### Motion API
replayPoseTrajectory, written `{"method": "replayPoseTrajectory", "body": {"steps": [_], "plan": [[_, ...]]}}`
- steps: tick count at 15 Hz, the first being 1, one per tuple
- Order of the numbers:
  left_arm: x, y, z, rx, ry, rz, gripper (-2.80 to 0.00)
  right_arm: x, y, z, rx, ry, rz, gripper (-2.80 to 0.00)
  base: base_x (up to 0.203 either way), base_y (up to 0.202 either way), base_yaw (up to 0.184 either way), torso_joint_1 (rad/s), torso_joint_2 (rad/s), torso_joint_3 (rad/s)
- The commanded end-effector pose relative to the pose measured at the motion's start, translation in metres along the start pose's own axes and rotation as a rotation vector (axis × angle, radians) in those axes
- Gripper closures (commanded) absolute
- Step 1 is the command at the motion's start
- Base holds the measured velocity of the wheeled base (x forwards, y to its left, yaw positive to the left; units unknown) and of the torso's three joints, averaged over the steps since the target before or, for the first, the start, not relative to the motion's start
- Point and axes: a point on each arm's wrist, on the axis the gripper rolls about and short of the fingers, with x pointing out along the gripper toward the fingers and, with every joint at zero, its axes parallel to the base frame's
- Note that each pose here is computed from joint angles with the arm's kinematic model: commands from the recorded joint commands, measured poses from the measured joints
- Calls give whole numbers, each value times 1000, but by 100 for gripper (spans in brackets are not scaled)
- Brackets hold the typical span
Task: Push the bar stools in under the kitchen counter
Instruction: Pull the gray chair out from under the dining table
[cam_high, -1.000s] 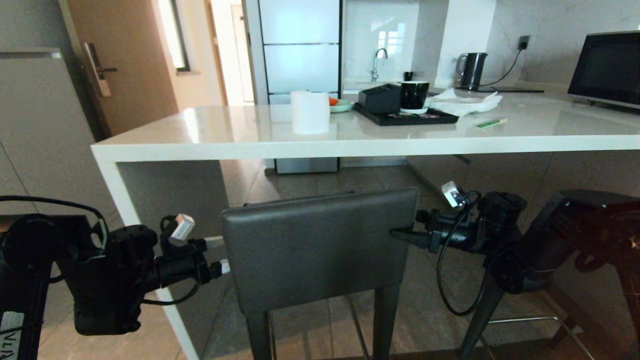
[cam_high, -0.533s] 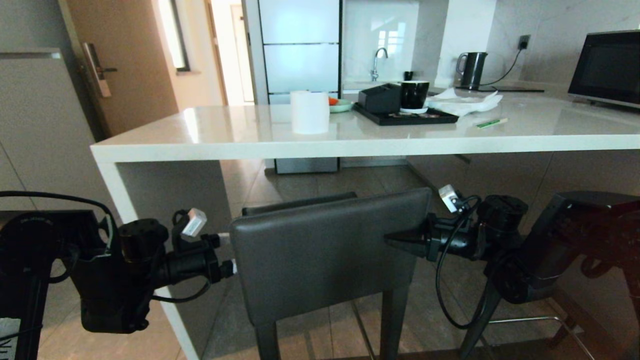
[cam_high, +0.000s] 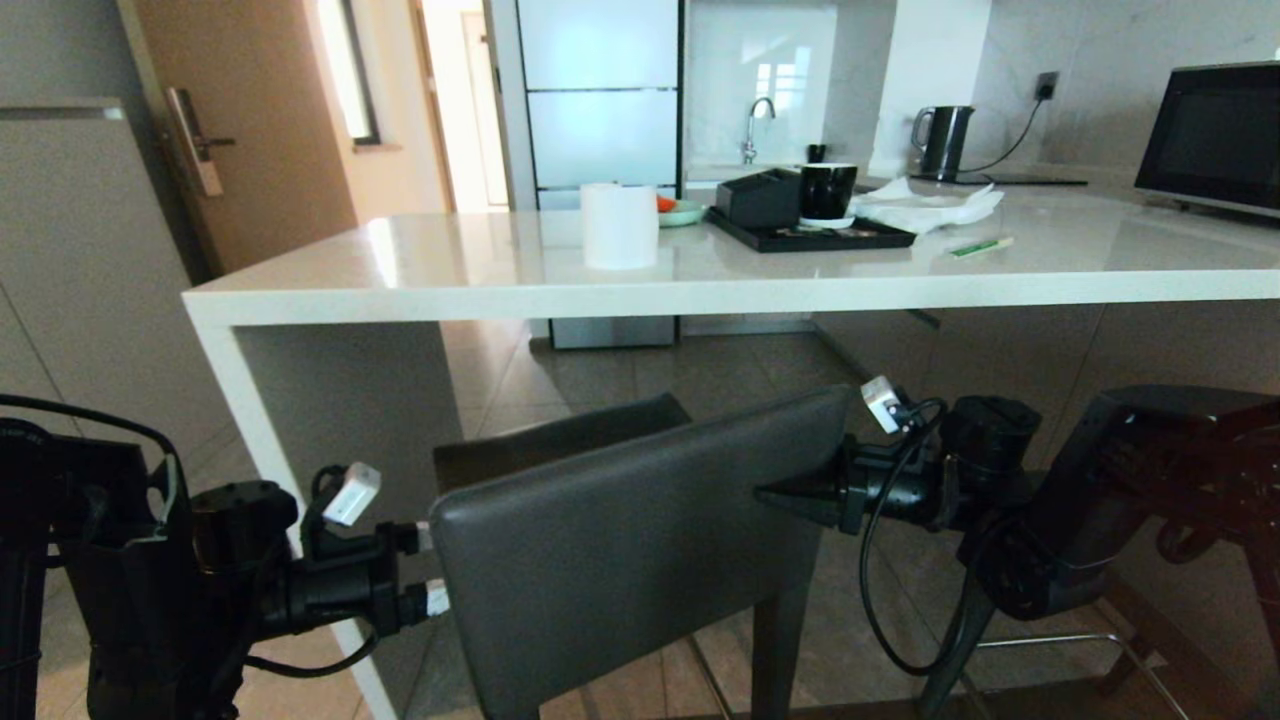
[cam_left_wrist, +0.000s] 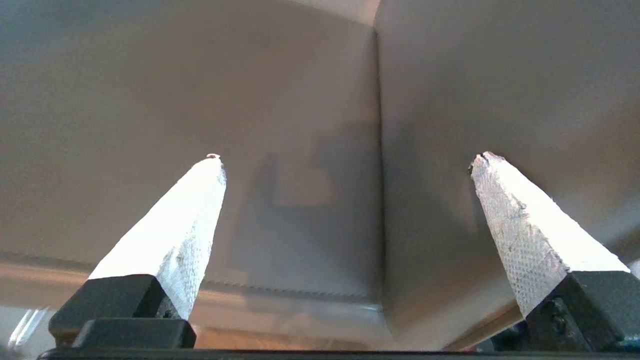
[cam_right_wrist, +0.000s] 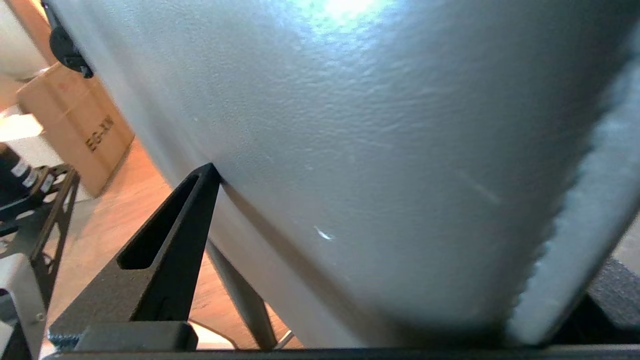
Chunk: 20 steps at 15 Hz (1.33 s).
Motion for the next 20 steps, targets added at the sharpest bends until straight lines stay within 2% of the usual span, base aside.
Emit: {"method": "replayPoseTrajectory", "body": {"steps": [1,4,7,9,13,14,15,17,20], "plan": [[-10,9,2,12,-18,50,-280,0,1,2,-10,-6,5,-280,0,0,0,0,0,0],[-35,34,3,26,-55,160,-280,1,0,2,-10,-9,-20,-280,0,0,0,0,0,0],[-53,38,4,22,-69,224,-280,5,2,2,-10,-10,-21,-280,0,0,0,0,0,0],[-65,16,10,6,-68,230,-280,4,2,2,-9,-10,-25,-280,0,0,0,0,0,0],[-84,-64,13,-52,-48,164,-280,6,3,2,-9,-14,-51,-280,0,0,0,0,0,0],[-87,-81,14,-54,-46,148,-280,6,2,1,-6,-13,-54,-280,0,0,0,0,0,0],[-88,-93,19,-24,-52,121,-280,6,2,1,-4,-12,-58,-280,0,0,0,0,0,0],[-77,-105,28,35,-50,61,-280,7,3,1,-4,-14,-70,-280,0,0,0,0,0,0],[-51,-104,29,56,-8,214,-280,7,5,2,-3,-14,-71,-280,0,0,0,0,0,0]]}}
